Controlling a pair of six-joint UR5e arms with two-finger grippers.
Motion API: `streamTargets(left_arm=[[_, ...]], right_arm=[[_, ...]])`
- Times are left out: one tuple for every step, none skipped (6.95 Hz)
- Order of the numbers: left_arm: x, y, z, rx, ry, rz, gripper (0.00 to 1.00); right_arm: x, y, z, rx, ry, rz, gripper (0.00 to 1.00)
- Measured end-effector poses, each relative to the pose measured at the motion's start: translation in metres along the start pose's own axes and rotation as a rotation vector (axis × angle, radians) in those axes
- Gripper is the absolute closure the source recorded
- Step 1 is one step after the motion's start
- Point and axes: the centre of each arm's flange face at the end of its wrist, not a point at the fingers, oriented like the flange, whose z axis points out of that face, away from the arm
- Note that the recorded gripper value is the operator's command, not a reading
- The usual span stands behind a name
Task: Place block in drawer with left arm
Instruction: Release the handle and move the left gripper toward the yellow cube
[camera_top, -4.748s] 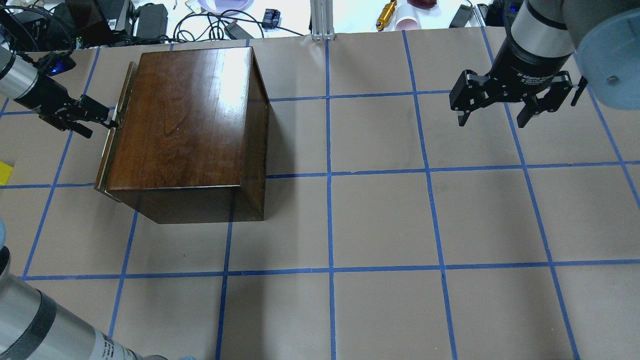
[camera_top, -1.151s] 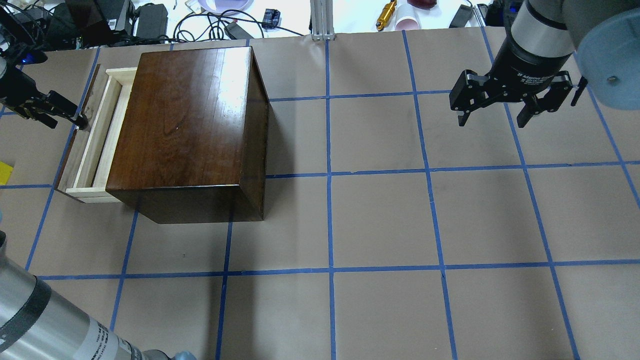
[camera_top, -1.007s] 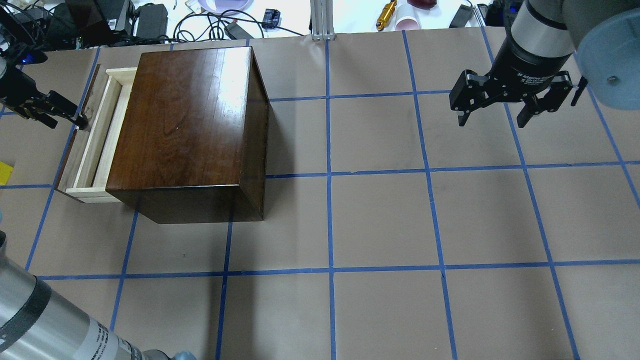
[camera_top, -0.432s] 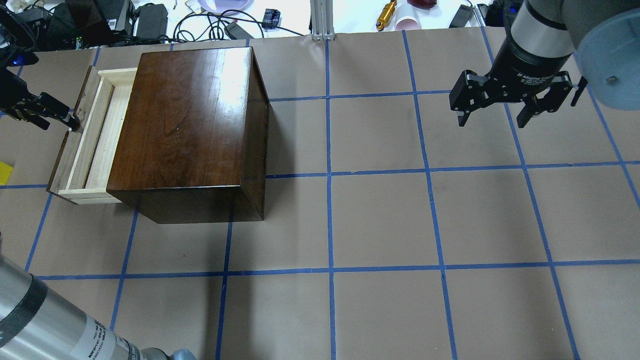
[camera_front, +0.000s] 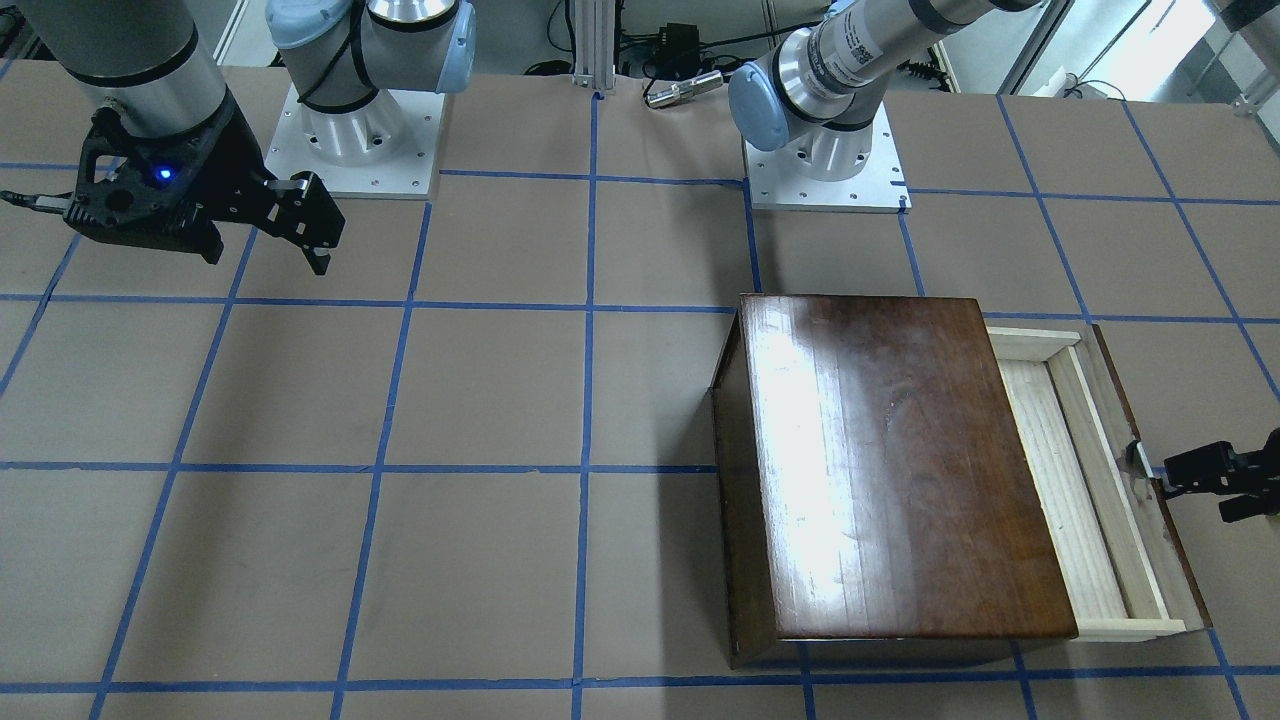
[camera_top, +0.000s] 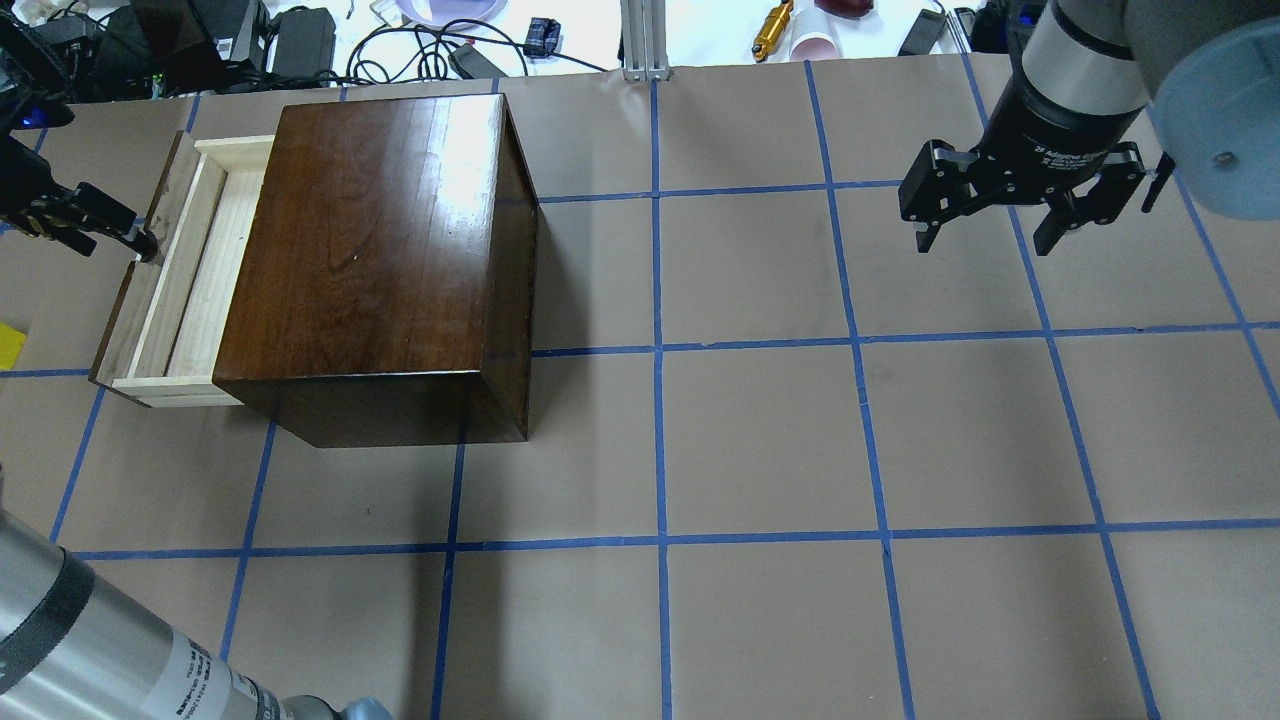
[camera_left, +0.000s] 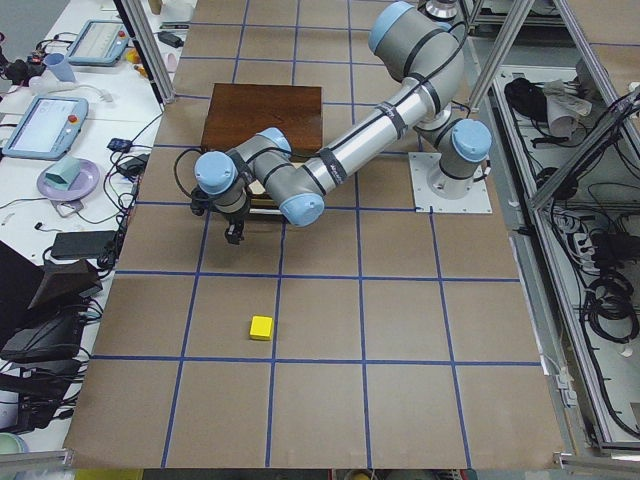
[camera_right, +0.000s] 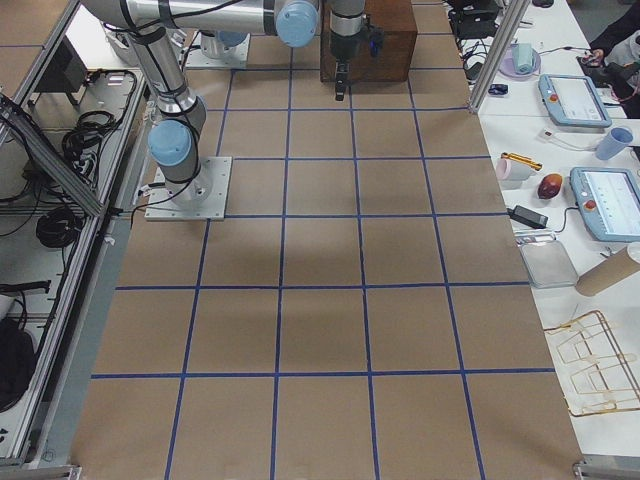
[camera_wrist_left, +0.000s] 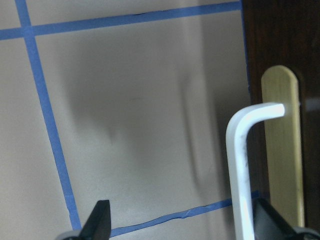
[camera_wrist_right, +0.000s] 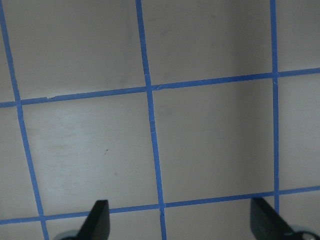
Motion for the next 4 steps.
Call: streamTargets(left_arm=[[0.0,0.0,-0.002,0.003,-0.005,-0.002,0.0],[0.003,0.002,-0.01,0.009,-0.013,-0.015,0.0],[0.002,0.006,-0.021,0.018,-0.022,-0.043,0.0],[-0.009,0.013,-0.032,0.029,-0.038,-0.082,0.0]], right_arm=[[0.0,0.0,0.0,0.0,0.0,0.0,0.0],[0.0,0.0,0.0,0.0,0.0,0.0,0.0],[0.0,0.0,0.0,0.0,0.0,0.0,0.0],[0.0,0.0,0.0,0.0,0.0,0.0,0.0]])
